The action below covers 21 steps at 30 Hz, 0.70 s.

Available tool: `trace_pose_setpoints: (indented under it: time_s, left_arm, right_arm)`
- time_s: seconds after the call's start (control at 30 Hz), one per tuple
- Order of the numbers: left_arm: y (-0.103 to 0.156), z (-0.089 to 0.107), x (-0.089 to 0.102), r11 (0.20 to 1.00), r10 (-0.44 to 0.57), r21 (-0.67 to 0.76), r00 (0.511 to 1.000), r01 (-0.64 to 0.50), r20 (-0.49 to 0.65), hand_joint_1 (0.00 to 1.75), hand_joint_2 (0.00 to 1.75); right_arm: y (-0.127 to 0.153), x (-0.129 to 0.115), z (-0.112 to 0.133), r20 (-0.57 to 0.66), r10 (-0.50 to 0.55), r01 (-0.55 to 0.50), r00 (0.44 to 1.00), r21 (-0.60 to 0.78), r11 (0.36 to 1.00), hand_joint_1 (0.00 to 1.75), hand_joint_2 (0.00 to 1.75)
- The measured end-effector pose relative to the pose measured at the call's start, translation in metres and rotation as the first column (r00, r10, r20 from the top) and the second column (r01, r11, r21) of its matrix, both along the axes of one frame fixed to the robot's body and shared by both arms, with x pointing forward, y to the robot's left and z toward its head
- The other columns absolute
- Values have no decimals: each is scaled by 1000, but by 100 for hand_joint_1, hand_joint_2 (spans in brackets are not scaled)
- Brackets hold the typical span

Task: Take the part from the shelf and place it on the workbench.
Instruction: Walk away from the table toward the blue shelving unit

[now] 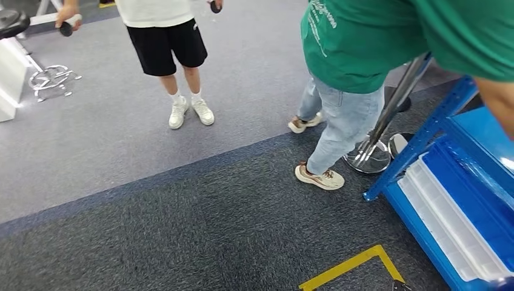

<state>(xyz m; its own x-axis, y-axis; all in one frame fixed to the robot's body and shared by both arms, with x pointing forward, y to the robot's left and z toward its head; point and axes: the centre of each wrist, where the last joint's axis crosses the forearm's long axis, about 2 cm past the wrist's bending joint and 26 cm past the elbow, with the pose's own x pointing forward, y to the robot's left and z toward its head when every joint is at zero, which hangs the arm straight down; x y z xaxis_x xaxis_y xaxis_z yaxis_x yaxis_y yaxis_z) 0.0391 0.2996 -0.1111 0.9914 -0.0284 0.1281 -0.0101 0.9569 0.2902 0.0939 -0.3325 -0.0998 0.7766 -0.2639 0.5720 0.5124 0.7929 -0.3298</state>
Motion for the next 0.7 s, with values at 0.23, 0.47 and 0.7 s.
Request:
trace_pose_setpoints:
  time_s: [0.23,0.47,0.7]
  left_arm:
    - [0,1,5,1000,-7,4,1000,7,0,0,0]
    - [-3,0,2,1000,-26,0,1000,26,8,0,0]
    - [-4,1,5,999,-49,-2,999,49,11,0,0]
  right_arm:
    - [0,-1,0,-9,-4,4,1000,7,1000,0,0]
    - [-3,-4,-1,-6,-24,24,1000,9,1000,0,0]
    - [-5,-8,-1,-14,-57,58,998,19,998,0,0]
